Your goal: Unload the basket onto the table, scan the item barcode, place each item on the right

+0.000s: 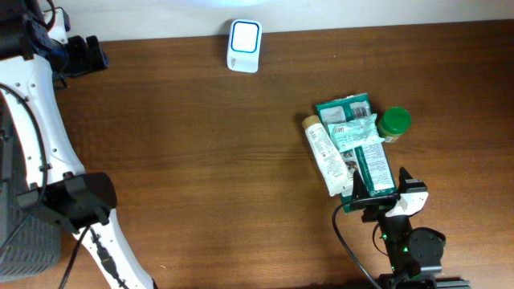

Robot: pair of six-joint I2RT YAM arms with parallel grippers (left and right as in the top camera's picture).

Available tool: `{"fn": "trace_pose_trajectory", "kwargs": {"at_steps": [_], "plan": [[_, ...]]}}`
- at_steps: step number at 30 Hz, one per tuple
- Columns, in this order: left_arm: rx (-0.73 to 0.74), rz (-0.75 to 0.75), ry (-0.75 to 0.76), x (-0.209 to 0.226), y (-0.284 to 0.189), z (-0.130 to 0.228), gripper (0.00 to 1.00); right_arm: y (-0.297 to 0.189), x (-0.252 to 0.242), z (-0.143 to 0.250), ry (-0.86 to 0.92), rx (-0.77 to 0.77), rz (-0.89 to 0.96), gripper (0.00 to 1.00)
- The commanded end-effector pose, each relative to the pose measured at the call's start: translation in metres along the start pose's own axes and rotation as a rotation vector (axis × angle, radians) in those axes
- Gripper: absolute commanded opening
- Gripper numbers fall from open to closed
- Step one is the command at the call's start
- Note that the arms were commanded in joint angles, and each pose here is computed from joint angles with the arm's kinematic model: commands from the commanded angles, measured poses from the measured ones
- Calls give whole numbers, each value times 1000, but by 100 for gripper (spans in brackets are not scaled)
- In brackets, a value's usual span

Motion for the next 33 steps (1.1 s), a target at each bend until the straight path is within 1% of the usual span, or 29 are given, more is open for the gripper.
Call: {"fn": "trace_pose_trajectory", "kwargs": {"at_steps": [1,15,18,20,22,23,24,26,28,31,32,33], "plan": [[-8,9,-13,0,-4,-1,99,0,3,1,19,-6,-20,98],[-7,9,-13,0,-4,-1,99,0,3,1,19,-6,-20,98],[-47,19,3,-9,-26,-3,99,0,3,1,18,-6,-20,98],[-71,42,41,-30,-59,9,99,0,3,1,19,-6,-20,98],[-49,57,104,-51,-91,43,99,0,3,1,19,-6,-20,98],[-64,-7,179,-49,-102,61,99,0,3,1,19,-6,-20,99],[-89,-55,198,-46,-111,79,99,0,3,1,19,-6,-20,98],[-193,-44,200,-44,-119,91,99,0,3,1,18,-6,-20,99],[-344,-11,194,-44,-119,102,99,0,3,1,19,-6,-20,98],[-581,35,187,-37,-97,140,99,0,3,1,19,-6,-20,98],[-685,45,195,-33,-87,160,99,0,3,1,19,-6,-20,99],[-757,59,199,-31,-81,174,99,0,3,1,19,-6,-20,98]]}}
Point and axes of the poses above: each gripper's point midway between its finger pads, its own y axis out along the fingers, its own x axis along the line the jaws close on, z = x × y, the point moved 1 cm from there along -y, back along the fingers, and after that the axes turned 4 degrees about -y, right-handed, at the moved point
